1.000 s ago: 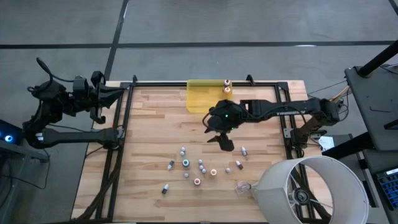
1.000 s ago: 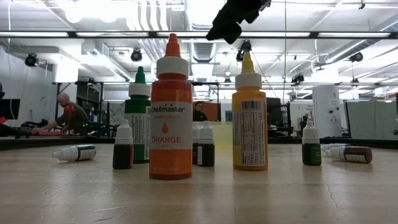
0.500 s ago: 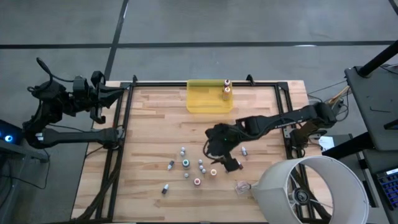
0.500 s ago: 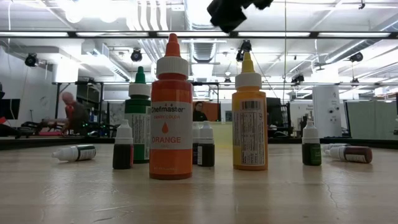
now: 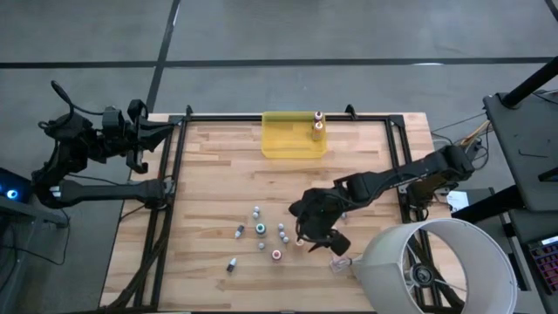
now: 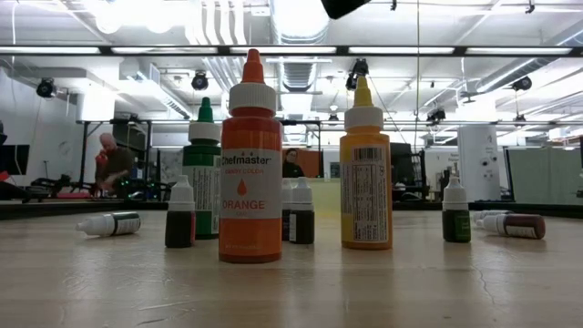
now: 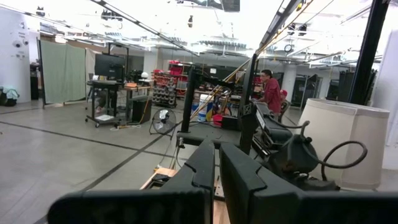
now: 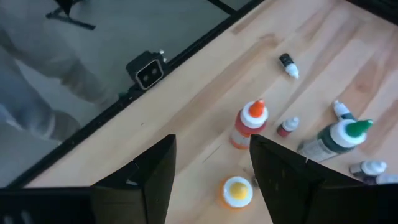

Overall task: Pick & Place food coloring
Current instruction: Put the large yellow food coloring bottle into the yellow bin

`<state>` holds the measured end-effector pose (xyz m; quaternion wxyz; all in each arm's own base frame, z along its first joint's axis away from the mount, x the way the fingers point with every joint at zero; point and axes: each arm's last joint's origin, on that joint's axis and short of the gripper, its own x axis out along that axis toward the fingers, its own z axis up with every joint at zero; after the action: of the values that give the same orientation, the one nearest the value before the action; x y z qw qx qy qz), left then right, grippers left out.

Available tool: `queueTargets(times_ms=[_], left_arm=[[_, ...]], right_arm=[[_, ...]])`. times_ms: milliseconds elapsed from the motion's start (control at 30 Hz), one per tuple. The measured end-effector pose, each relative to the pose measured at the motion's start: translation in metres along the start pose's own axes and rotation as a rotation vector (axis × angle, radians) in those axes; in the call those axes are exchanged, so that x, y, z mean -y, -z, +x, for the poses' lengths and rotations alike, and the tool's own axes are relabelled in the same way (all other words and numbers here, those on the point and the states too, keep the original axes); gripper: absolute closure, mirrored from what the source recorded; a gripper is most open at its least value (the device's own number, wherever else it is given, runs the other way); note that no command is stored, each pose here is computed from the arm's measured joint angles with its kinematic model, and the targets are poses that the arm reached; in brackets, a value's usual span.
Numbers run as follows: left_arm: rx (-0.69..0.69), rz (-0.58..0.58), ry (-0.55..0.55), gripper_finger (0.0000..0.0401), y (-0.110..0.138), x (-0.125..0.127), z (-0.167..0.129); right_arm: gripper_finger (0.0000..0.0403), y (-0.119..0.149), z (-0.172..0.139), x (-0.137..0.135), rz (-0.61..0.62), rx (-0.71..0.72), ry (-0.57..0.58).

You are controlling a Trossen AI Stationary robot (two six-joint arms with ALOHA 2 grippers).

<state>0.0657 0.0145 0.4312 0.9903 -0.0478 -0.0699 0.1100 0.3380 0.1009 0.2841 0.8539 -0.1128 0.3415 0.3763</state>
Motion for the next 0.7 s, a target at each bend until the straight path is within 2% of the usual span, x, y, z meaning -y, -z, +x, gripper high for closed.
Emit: queueTargets(times_ms=[233,700], left_arm=[[0.0,0.0,0.0,0.0401,0.0,0.0,0.0],[0.0,0.0,0.0,0.0401,0.0,0.0,0.0]], right_arm=[[0.0207,0.015,0.01,0.0,-0.028,-0.022,-0.006],[0.0206,0.039,0.03,0.001,-0.046,0.028,0.037]])
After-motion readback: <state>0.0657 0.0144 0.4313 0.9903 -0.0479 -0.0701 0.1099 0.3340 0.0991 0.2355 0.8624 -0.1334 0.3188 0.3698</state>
